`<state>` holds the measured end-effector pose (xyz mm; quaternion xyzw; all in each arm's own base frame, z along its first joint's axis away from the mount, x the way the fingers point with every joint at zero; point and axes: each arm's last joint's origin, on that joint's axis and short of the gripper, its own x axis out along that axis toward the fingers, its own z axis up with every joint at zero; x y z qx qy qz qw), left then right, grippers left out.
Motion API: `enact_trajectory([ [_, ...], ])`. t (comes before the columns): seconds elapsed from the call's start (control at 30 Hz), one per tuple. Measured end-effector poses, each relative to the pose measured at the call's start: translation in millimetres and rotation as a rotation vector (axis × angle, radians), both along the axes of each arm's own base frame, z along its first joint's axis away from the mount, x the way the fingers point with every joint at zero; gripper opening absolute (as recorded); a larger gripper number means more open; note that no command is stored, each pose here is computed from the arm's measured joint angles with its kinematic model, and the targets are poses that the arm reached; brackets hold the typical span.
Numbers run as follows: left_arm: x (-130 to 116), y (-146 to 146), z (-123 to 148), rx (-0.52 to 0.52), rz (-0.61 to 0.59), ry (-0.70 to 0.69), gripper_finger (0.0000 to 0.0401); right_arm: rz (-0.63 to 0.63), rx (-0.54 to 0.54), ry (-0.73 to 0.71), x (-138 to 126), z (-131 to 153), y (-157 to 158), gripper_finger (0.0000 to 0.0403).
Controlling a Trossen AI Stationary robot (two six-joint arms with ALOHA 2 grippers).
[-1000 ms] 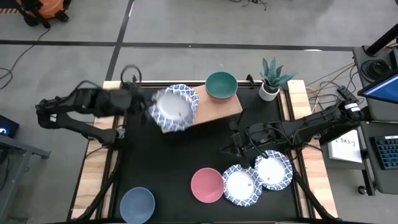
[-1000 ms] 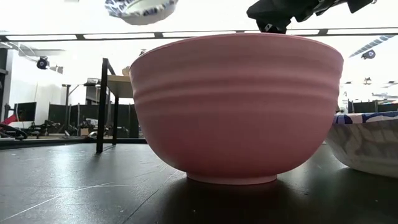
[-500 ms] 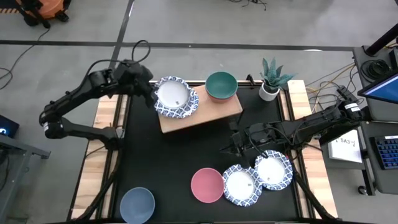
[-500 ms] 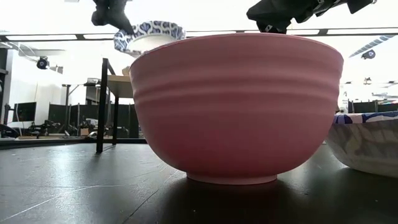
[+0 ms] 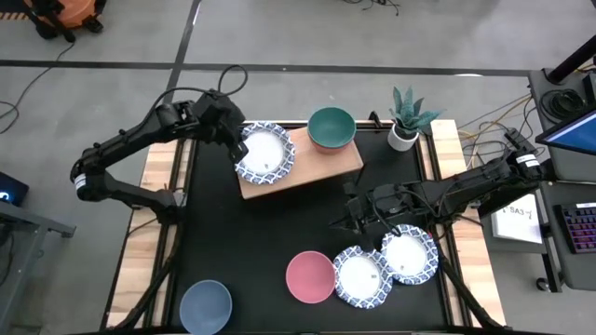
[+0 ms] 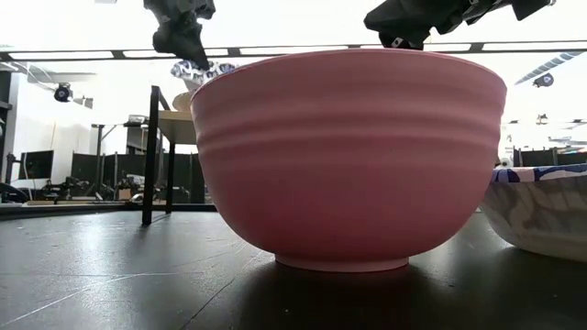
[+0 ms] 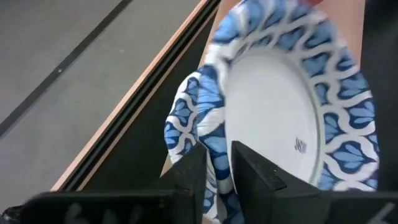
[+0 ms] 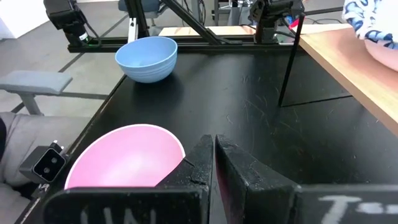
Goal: Place and stack bowls onto a shelf
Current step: Stack the top left white and blue bowl on top of the white and blue bowl
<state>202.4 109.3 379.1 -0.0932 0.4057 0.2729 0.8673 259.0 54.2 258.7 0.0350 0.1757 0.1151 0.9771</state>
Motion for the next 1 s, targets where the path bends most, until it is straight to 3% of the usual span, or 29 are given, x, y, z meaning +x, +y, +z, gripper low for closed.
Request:
enact_trajectory([
  [0.27,-2.6,-0.6,2.5,0.037,-0.01,0.007,0.0128,-0.004,0.01,0.004,0.0,-0.1,0.0,0.0009],
  [0.43,-9.5,-3.8,8.0,0.071,-0.014,-0.002,0.0151,-0.005,0.014,0.005,0.0,-0.1,0.0,0.0009],
  [0.63,-18.9,-18.1,5.4,0.03,-0.133,-0.051,0.0144,-0.006,0.015,0.002,0.1,0.1,0.0,0.0009],
  [1.0,-11.6,-59.3,-48.6,-0.044,-0.256,-0.18,0.0106,-0.058,0.002,-0.008,0.6,0.7,-1.6,0.0009],
])
